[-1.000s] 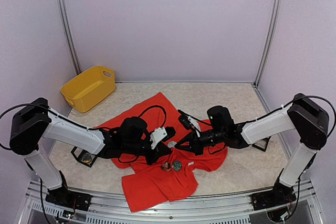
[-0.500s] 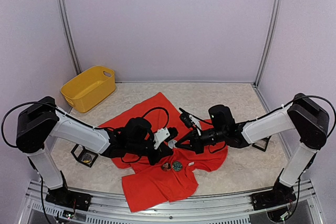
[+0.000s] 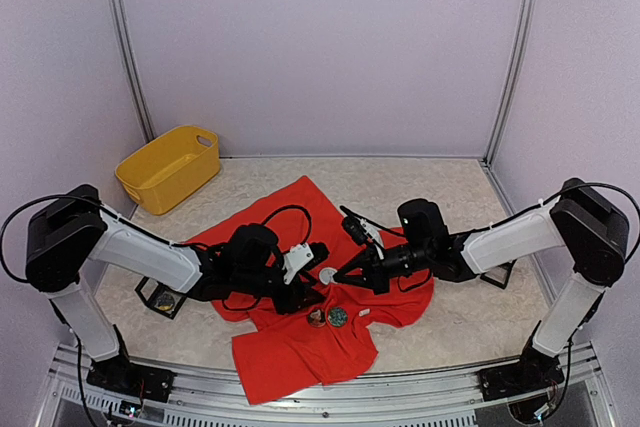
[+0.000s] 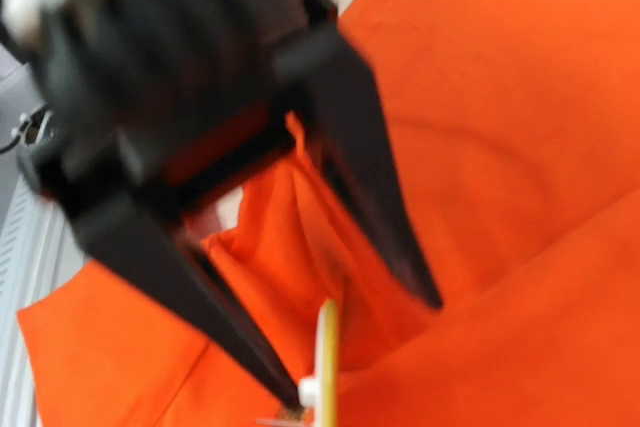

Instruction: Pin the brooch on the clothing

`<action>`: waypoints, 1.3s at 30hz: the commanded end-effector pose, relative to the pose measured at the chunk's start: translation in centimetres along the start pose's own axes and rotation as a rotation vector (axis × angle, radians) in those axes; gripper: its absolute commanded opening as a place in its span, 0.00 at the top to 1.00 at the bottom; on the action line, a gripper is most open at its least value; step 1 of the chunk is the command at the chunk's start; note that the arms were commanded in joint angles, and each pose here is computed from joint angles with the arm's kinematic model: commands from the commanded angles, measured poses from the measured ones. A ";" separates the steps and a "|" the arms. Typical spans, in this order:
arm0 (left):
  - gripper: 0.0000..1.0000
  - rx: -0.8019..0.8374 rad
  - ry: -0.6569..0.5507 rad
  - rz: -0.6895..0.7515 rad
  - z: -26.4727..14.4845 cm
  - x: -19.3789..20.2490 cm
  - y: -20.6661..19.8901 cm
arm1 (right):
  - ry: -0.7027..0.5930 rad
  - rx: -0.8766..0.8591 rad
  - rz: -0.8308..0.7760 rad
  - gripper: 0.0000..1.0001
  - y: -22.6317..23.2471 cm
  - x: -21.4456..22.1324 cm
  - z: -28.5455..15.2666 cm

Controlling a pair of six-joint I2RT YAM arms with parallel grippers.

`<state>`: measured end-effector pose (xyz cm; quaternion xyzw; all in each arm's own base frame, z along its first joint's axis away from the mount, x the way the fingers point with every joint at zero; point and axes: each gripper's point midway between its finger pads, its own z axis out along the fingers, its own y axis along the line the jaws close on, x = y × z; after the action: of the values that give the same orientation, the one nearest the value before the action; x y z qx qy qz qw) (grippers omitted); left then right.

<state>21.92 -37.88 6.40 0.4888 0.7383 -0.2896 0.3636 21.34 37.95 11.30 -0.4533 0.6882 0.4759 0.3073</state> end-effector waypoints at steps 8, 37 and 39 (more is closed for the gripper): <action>0.55 0.173 -0.192 0.047 -2.9 -4.7 -1.6 | -0.010 -0.039 -0.084 1.00 0.7 -1.0 -0.5; 1.00 0.233 -0.201 0.040 -2.3 -5.3 -2.2 | -0.034 -0.054 -0.176 0.64 1.1 0.3 -0.7; 1.00 0.232 -0.198 0.044 -2.3 -5.2 -2.2 | -0.030 -0.055 -0.197 0.63 0.9 0.9 -0.6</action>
<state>20.58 -38.88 10.55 0.5025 0.6728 -0.4022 0.3648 20.17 37.44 11.06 -0.5031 0.6446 0.4741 0.3266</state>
